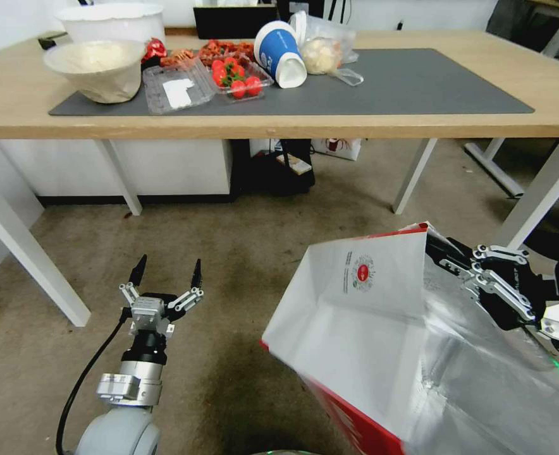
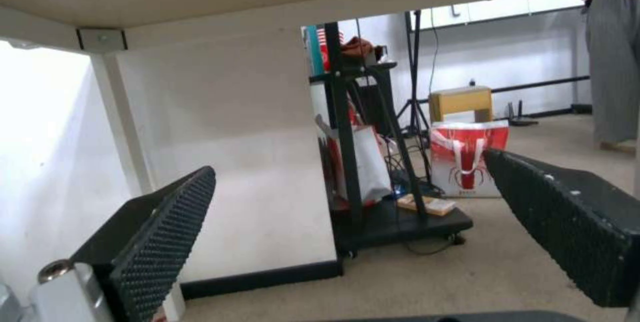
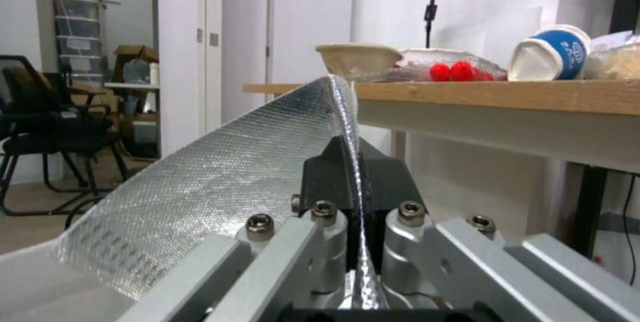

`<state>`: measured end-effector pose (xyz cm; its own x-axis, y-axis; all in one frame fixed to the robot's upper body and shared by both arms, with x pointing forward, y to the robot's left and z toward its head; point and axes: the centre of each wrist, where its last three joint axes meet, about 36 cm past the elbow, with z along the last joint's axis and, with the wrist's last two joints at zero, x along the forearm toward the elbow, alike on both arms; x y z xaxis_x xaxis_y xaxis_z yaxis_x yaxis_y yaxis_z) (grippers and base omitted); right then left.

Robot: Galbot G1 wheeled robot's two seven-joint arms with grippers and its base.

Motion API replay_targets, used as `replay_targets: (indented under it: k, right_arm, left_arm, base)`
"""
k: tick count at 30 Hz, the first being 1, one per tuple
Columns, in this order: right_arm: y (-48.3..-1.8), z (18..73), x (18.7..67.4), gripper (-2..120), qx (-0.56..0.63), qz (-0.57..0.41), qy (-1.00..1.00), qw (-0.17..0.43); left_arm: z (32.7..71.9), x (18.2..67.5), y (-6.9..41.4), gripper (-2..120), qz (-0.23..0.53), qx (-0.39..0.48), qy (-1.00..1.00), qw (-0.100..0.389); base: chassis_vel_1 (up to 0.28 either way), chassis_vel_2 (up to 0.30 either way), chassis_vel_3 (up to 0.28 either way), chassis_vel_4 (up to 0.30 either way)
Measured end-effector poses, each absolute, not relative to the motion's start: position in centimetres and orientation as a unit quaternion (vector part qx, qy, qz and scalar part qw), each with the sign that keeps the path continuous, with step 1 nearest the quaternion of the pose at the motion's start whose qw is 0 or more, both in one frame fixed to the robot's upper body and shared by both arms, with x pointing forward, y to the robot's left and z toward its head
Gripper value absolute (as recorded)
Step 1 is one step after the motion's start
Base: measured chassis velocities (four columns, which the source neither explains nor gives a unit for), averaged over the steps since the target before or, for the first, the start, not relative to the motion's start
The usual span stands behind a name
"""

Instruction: Pick up the food delivery bag from the floor and place it on the table.

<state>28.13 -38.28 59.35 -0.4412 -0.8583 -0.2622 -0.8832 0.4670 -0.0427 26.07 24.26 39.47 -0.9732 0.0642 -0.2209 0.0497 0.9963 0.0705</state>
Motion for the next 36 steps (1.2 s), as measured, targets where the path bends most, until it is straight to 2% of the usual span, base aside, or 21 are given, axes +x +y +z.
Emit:
replay_targets:
  k: [36]
  right_arm:
    - [-38.86, 58.63, 28.06, 0, -0.549, 0.045, 0.826, 0.121]
  left_arm:
    - [39.54, 25.69, 24.12, 100, 0.031, 0.034, 0.994, 0.100]
  base:
    - [0.000, 0.000, 0.000, 0.000]
